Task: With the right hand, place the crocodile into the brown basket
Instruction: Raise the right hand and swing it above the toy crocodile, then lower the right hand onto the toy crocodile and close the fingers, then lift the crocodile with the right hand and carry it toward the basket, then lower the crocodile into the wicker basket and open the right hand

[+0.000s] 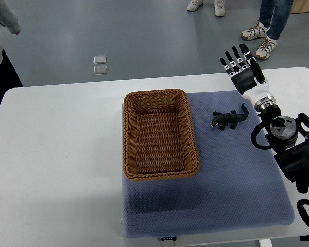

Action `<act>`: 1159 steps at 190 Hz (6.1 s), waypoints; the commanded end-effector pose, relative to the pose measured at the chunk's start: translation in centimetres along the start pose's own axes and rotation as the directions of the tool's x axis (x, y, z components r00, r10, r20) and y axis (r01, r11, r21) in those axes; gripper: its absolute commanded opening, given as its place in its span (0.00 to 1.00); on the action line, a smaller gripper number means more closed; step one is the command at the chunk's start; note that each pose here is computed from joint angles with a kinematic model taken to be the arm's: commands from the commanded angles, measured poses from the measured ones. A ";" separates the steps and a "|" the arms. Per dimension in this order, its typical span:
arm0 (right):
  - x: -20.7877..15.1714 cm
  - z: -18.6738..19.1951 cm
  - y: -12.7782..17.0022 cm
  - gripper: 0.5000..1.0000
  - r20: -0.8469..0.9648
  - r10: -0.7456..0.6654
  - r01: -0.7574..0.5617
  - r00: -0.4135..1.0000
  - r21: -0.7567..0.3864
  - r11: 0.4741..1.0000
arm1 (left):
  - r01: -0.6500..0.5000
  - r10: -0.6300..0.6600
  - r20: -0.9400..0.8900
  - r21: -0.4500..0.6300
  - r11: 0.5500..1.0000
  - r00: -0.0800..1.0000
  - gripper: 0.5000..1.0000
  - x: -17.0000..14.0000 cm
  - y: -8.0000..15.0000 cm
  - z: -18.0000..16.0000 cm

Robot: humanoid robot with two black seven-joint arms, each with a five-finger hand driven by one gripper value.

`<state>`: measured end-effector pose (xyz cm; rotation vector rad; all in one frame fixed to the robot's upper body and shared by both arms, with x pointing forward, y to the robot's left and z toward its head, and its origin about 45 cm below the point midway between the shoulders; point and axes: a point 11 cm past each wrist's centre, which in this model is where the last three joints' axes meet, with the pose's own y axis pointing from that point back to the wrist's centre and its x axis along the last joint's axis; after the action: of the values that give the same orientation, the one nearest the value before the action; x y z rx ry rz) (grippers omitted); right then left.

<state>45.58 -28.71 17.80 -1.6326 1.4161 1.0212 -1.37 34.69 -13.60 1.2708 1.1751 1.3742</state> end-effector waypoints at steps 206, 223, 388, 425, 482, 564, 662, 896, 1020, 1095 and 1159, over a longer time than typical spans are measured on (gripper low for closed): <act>-10.7 -2.1 -4.4 0.87 -0.752 -0.653 -0.295 -0.089 -0.606 0.739 | 0.011 -0.011 0.002 -0.002 1.000 1.000 1.00 -0.3 0.0 0.0; -11.4 -1.6 -4.2 0.87 -0.619 -0.716 -0.415 -0.324 -0.587 0.695 | 0.011 -0.011 0.002 -0.002 1.000 1.000 1.00 -0.3 0.0 0.0; -4.1 1.4 -0.3 0.86 -0.319 -0.752 -0.582 -0.576 -0.486 0.652 | 0.011 -0.011 0.002 -0.003 1.000 1.000 1.00 -0.3 0.0 0.1; -2.4 1.9 0.3 0.86 -0.334 -0.755 -0.588 -0.565 -0.480 0.652 | 0.011 -0.011 0.002 -0.003 1.000 1.000 1.00 -0.3 0.0 0.1; -1.1 2.5 0.8 0.84 -0.348 -0.753 -0.591 -0.558 -0.471 0.655 | 0.008 -0.008 0.002 -0.003 1.000 1.000 1.00 -0.2 0.0 0.1; -0.9 2.4 0.8 0.18 -0.332 -0.752 -0.595 -0.570 -0.465 0.656 | 0.006 -0.006 0.002 -0.003 1.000 1.000 1.00 -0.1 0.0 0.1; -1.6 1.3 0.4 0.00 -0.333 -0.744 -0.594 -0.579 -0.454 0.665 | 0.003 -0.003 0.001 -0.003 1.000 1.000 1.00 0.0 0.0 0.1; -16.6 -6.1 -1.9 0.00 -0.252 -0.641 -0.496 -0.725 -0.455 0.740 | 0.009 -0.009 0.002 -0.003 1.000 1.000 1.00 -0.2 0.0 0.1; -17.1 10.7 -2.7 0.00 -0.190 -0.657 -0.392 -0.730 -0.671 0.630 | 0.011 -0.011 0.002 -0.002 1.000 1.000 1.00 -0.3 0.0 0.1; -14.5 15.9 -1.0 0.00 -0.202 -0.693 -0.370 -0.692 -0.726 0.580 | 0.011 -0.011 0.004 -0.001 1.000 1.000 1.00 -0.3 0.0 0.1; -12.8 17.5 -0.5 0.00 -0.215 -0.712 -0.374 -0.668 -0.731 0.571 | 0.011 -0.011 0.002 -0.002 1.000 1.000 1.00 -0.3 0.0 0.1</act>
<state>43.35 -7.52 22.86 -3.6198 0.4881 -1.7708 -1.27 34.42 -13.63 1.2631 1.1774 1.3646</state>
